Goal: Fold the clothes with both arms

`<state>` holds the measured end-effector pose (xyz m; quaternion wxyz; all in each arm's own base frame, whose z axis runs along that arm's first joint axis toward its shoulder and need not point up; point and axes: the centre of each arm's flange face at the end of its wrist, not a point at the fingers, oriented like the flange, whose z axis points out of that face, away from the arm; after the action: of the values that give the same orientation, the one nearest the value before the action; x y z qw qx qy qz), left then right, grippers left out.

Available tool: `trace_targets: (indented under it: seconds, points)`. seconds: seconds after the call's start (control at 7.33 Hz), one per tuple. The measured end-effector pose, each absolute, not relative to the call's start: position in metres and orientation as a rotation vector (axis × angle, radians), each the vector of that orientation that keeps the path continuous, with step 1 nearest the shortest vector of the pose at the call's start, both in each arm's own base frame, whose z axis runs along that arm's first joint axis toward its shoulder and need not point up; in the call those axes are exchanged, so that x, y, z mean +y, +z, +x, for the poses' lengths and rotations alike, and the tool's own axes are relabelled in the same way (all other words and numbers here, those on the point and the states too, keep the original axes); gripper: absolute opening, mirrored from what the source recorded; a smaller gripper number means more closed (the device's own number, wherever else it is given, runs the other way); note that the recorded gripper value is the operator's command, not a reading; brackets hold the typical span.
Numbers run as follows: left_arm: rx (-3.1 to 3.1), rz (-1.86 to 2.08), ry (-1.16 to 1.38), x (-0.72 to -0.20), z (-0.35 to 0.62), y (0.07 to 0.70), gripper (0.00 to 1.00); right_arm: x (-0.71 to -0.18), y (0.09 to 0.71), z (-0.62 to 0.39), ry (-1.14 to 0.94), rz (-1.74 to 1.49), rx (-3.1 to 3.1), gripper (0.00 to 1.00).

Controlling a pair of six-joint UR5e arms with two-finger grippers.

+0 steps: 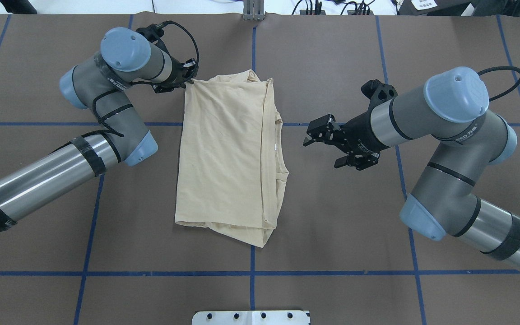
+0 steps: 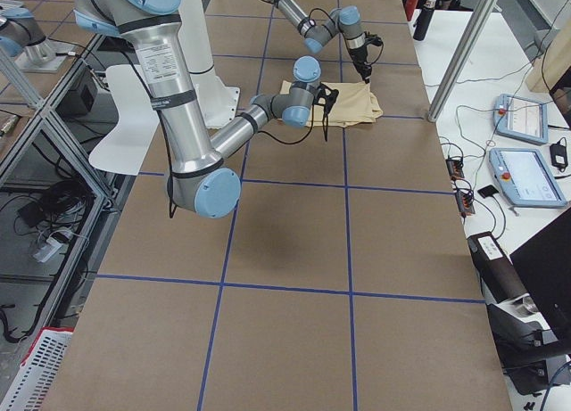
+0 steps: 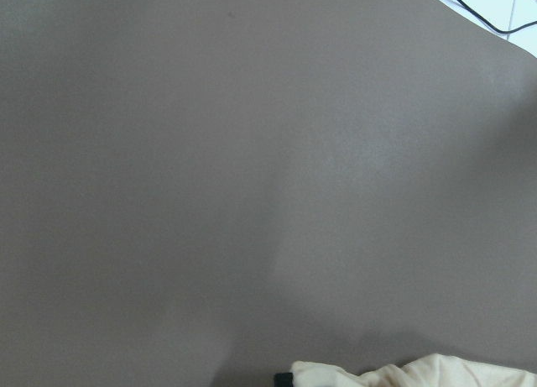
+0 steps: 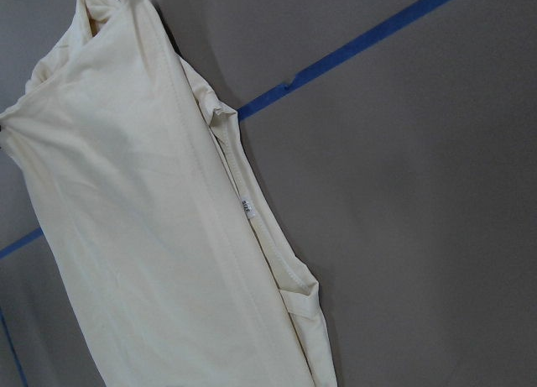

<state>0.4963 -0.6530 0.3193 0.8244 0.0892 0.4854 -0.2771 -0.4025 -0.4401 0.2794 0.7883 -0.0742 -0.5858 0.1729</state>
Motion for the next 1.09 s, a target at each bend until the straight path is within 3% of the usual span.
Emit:
trace_targets:
  seconds: [0.55,1.09]
  points:
    - [1.043,0.279,-0.484,-0.632,0.449,0.329,0.99,-0.431,0.273,-0.435,0.204,0.000,-1.163,1.00]
    - [1.001,0.337,-0.395,-0.583,0.385,0.344,0.99,-0.393,0.217,-0.519,-0.013,0.174,-0.945,1.00]
